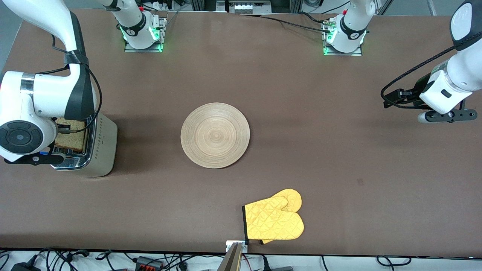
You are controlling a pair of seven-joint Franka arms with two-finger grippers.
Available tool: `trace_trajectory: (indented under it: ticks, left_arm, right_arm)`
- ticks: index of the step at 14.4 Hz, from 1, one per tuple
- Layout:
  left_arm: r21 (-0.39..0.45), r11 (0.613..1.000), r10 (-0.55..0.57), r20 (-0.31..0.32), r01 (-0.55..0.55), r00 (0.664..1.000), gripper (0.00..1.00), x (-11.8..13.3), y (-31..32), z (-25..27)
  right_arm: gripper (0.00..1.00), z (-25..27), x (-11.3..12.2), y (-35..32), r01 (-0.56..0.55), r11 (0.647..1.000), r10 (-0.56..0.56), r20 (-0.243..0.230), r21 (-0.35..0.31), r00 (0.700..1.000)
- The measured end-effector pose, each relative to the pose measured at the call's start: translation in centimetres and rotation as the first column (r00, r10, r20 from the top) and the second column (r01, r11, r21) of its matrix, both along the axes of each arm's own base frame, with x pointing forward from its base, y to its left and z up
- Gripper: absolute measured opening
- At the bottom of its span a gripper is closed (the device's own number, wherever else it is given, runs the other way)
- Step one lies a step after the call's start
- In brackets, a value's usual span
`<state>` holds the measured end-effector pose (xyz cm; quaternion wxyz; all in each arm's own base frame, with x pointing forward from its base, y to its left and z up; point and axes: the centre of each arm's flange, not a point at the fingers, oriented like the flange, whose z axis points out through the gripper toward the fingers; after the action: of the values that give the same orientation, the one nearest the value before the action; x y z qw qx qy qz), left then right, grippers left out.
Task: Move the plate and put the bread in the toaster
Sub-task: 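Lower the bread into the toaster slot and open the right gripper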
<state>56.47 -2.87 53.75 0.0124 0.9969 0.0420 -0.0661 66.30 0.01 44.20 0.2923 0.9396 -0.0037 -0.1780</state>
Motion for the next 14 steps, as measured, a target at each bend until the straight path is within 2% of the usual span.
trace_trajectory:
  ticks: [7, 10, 12, 14]
  left_arm:
    - [0.003, 1.000, 0.017, 0.001, -0.017, 1.000, 1.00, 0.0, 0.0, 0.1]
    - [0.003, 1.000, 0.018, 0.001, -0.018, 1.000, 1.00, 0.0, 0.0, 0.1]
    - [0.004, 1.000, 0.016, 0.000, -0.016, 1.000, 1.00, 0.0, -0.1, 0.1]
    - [0.011, 1.000, 0.010, -0.003, -0.010, 1.000, 1.00, -0.1, -0.3, 0.1]
  right_arm:
    - [0.04, -1.0, 0.1, 0.1, 0.004, 1.000, -0.004, -0.003, 0.030, 1.000]
    - [0.04, -3.7, 0.6, -0.6, 0.007, 0.998, -0.007, -0.009, 0.056, 1.000]
    - [0.17, -4.8, 0.8, -1.1, 0.014, 0.998, -0.014, -0.014, 0.065, 1.000]
    - [0.37, -3.8, 0.8, -0.9, 0.023, 0.995, -0.023, 0.005, 0.093, 1.000]
